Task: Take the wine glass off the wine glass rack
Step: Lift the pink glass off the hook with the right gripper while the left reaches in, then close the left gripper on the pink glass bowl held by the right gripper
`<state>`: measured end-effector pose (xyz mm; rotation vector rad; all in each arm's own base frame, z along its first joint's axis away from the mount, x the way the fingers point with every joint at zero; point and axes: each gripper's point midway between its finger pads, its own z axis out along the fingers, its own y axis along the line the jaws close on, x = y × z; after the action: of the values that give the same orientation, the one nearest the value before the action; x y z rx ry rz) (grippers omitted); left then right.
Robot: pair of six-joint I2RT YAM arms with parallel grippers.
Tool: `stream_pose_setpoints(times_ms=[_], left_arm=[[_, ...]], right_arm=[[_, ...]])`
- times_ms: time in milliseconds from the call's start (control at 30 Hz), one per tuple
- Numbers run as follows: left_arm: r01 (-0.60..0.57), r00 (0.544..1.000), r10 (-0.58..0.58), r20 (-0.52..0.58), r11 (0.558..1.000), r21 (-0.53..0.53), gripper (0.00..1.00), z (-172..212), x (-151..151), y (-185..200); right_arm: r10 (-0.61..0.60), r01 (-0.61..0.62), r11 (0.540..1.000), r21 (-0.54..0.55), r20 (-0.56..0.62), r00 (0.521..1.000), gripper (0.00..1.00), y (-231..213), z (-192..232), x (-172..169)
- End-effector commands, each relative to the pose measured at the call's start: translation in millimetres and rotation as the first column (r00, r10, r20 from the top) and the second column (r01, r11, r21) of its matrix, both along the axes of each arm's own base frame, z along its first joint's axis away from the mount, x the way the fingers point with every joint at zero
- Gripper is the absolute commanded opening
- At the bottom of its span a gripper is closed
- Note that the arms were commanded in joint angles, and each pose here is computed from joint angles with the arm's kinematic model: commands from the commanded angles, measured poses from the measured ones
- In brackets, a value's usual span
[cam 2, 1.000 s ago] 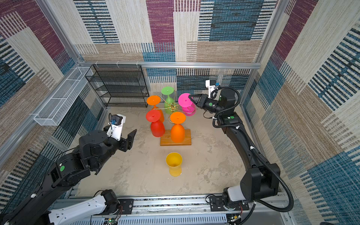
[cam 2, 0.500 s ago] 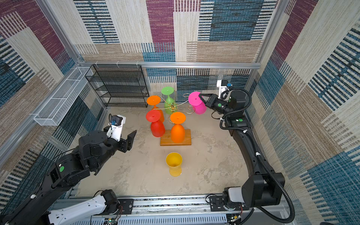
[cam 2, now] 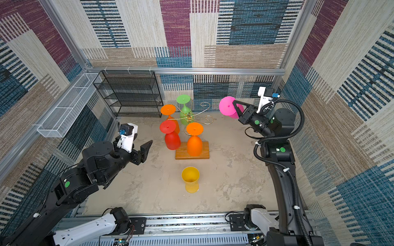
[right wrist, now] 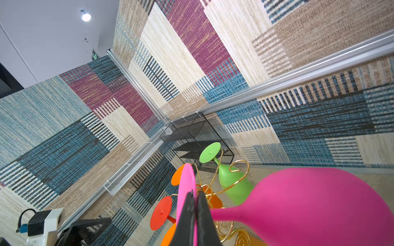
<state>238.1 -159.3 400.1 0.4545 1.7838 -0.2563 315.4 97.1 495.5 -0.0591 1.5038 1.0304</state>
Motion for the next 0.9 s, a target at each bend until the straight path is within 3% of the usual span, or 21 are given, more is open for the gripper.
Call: stream_pose_setpoints(times_ms=[0,167,333,500,667,733,867], left_arm=[[0.159,0.987,-0.153,0.053,0.980,-0.119,0.74,26.3,-3.0,-30.8],[0.317,0.948,-0.302,0.102,0.923,-0.216,0.74,46.1,-3.9,-57.3],[0.459,0.888,-0.440,0.133,0.840,-0.290,0.74,58.8,-2.7,-78.7],[0.603,0.787,-0.592,0.174,0.678,-0.420,0.74,71.2,3.7,-92.3],[0.674,0.705,-0.668,0.238,0.528,-0.516,0.74,81.6,19.3,-86.3],[0.689,0.687,-0.682,0.252,0.500,-0.525,0.74,83.6,22.8,-84.6],[0.694,0.678,-0.690,0.251,0.491,-0.526,0.74,80.4,28.6,-83.6]], right_arm=[[0.017,-0.017,1.000,-0.003,0.118,0.993,0.00,2.7,26.0,-17.7],[0.182,-0.189,0.982,0.002,0.262,0.948,0.00,21.9,50.0,-51.9],[0.298,-0.315,0.949,-0.006,0.337,0.893,0.00,35.1,60.2,-70.0],[0.420,-0.454,0.891,-0.003,0.389,0.820,0.00,65.3,65.9,-84.3],[0.535,-0.592,0.806,-0.008,0.440,0.722,0.00,93.1,68.1,-100.8],[0.565,-0.632,0.775,-0.006,0.456,0.688,0.00,96.8,66.4,-105.0],[0.602,-0.698,0.715,0.024,0.486,0.634,0.00,98.2,59.2,-110.5]])
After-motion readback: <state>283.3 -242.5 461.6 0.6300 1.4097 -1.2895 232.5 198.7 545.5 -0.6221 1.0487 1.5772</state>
